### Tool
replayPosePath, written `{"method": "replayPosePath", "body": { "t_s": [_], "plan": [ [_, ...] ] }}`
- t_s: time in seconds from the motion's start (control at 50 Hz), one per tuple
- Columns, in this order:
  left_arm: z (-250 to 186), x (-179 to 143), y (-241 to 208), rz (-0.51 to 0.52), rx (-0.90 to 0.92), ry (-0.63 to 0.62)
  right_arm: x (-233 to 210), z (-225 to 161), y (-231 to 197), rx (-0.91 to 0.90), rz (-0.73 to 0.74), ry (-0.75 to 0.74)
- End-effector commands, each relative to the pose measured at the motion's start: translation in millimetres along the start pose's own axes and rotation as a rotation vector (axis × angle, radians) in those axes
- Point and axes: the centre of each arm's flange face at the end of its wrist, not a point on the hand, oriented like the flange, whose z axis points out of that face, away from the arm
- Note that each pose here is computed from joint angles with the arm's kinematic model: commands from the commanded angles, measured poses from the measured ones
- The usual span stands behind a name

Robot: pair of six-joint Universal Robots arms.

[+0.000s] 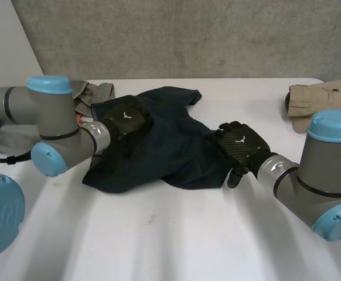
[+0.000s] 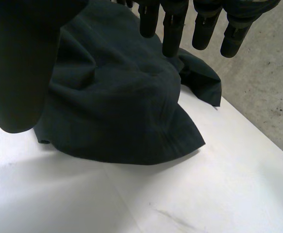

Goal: Fold the laundry.

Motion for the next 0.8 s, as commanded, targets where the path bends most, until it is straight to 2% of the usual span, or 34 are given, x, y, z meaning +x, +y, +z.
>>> {"method": "replayPosePath", "body": {
  "t_s": [0.02, 0.1, 0.2, 0.28, 0.34, 0.52, 0.8],
  "plan": [
    [-4.6, -4.1, -8.4, 0.005, 0.008, -0.014, 0.8, 0.8, -0.3, 0.005, 0.02, 0.005],
    [-15.3, -12.2, -16.5, -0.005, -0.022, -0.043, 3.0, 1.3, 0.0, 0.007, 0.031, 0.012],
    [-64.5, -28.8, -35.1, -0.067, -0.188, -0.126, 6.1, 2.7, -0.1, 0.015, 0.038, 0.021],
    [-95.4, -24.5, -30.2, -0.091, -0.295, -0.149, 7.6, 3.0, 0.0, 0.015, 0.046, 0.025],
    [-105.6, -18.3, -20.3, -0.098, -0.312, -0.144, 6.3, 3.1, 0.1, 0.014, 0.047, 0.022],
    [-99.7, -3.3, 18.8, -0.069, -0.294, -0.175, 2.7, 2.2, 1.0, 0.012, 0.047, 0.013],
    [-80.6, 16.9, 44.3, -0.043, -0.341, -0.173, 2.4, 2.7, 2.3, 0.02, 0.044, 0.018]
  ]
}}
